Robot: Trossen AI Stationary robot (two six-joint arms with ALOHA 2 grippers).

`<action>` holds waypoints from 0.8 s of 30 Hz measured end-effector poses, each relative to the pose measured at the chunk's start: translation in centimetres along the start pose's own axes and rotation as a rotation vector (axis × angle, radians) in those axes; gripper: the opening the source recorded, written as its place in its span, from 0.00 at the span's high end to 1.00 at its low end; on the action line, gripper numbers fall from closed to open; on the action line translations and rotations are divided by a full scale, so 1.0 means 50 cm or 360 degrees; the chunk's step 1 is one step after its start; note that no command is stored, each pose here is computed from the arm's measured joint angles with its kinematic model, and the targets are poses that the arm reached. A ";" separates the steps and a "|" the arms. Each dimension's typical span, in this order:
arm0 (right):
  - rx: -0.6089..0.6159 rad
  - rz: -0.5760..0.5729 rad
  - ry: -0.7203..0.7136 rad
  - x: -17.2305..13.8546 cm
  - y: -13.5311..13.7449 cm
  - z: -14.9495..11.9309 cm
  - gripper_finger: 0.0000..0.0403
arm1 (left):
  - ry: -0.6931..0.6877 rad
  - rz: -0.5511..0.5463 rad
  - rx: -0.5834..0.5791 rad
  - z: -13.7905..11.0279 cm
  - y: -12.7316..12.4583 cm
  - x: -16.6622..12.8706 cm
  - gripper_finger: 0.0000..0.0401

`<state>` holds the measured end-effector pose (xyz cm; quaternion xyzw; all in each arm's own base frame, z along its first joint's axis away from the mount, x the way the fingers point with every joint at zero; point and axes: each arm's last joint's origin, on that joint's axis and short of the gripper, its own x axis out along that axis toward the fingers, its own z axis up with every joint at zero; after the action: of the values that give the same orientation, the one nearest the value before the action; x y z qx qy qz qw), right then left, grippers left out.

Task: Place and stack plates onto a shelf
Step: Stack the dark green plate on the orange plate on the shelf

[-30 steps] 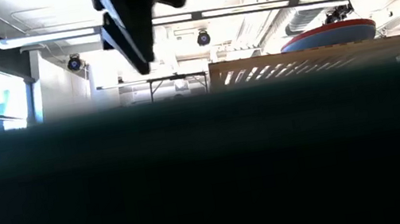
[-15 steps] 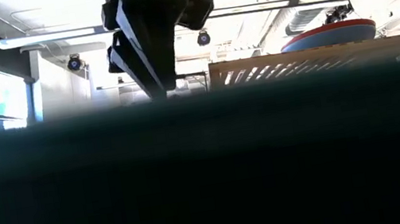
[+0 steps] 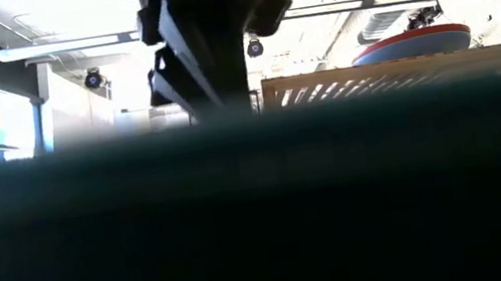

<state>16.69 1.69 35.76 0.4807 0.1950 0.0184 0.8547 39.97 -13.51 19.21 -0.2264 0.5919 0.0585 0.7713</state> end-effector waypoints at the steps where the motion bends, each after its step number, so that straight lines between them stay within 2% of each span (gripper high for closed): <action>1: 0.0000 0.0000 0.0000 0.000 0.000 0.000 0.72 | 0.0016 0.0014 -0.0007 -0.002 0.001 0.006 0.71; 9: 0.0005 -0.0028 0.0017 0.000 -0.003 -0.002 0.72 | 0.0042 0.0025 -0.0046 -0.006 -0.003 0.043 0.71; 24: 0.0009 -0.0050 0.0030 0.000 -0.006 -0.004 0.72 | 0.0077 0.0073 -0.0051 -0.009 0.003 0.077 0.71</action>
<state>16.57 1.67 35.42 0.4797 0.2107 0.0089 0.8517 40.64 -14.26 15.46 -0.2264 0.6143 0.0801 0.7516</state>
